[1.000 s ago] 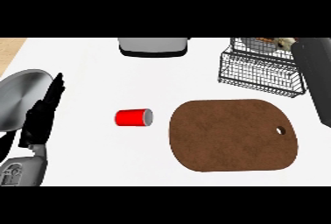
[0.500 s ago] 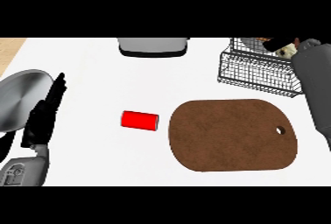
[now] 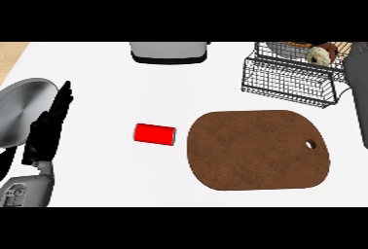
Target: Pick the cupcake from the cutting board and place it in the tiered basket
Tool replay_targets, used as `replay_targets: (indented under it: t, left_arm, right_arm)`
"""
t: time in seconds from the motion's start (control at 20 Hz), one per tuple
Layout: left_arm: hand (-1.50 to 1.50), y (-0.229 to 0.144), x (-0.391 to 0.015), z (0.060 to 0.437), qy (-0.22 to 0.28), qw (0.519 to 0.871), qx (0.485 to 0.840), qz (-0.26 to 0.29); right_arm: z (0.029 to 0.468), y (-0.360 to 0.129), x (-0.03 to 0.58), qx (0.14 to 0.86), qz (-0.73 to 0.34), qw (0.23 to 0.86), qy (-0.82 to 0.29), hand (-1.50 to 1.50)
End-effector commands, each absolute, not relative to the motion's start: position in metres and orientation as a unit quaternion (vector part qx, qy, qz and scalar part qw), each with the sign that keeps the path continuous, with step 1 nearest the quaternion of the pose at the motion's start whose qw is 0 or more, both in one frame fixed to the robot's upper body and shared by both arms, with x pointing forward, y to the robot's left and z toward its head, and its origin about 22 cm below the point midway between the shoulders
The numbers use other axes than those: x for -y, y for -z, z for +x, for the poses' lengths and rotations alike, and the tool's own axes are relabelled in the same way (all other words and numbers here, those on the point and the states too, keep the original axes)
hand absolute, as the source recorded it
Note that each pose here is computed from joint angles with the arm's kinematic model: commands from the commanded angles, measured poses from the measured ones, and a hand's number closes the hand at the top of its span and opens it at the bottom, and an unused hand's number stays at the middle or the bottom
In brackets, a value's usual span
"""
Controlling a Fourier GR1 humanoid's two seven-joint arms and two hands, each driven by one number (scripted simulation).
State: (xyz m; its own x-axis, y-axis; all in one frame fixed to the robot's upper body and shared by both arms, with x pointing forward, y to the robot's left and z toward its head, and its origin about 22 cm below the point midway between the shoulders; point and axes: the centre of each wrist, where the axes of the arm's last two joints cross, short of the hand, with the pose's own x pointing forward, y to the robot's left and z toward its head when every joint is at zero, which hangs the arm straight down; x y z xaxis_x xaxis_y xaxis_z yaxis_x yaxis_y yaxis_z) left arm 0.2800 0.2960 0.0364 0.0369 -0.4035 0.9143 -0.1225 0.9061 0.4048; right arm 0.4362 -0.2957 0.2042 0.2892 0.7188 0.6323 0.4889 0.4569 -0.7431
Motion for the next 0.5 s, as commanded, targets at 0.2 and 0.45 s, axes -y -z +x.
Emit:
replay_targets:
  t: [0.2,0.45]
  left_arm:
    - [0.00,-0.038,-0.306,0.277,0.094,0.702,0.679,0.195]
    - [0.00,-0.038,-0.323,0.276,0.093,0.695,0.683,0.207]
  right_arm:
    - [0.396,-0.259,0.334,0.576,-0.510,0.638,-0.013,-1.50]
    - [0.348,-0.256,0.380,0.559,-0.483,0.674,0.007,-1.50]
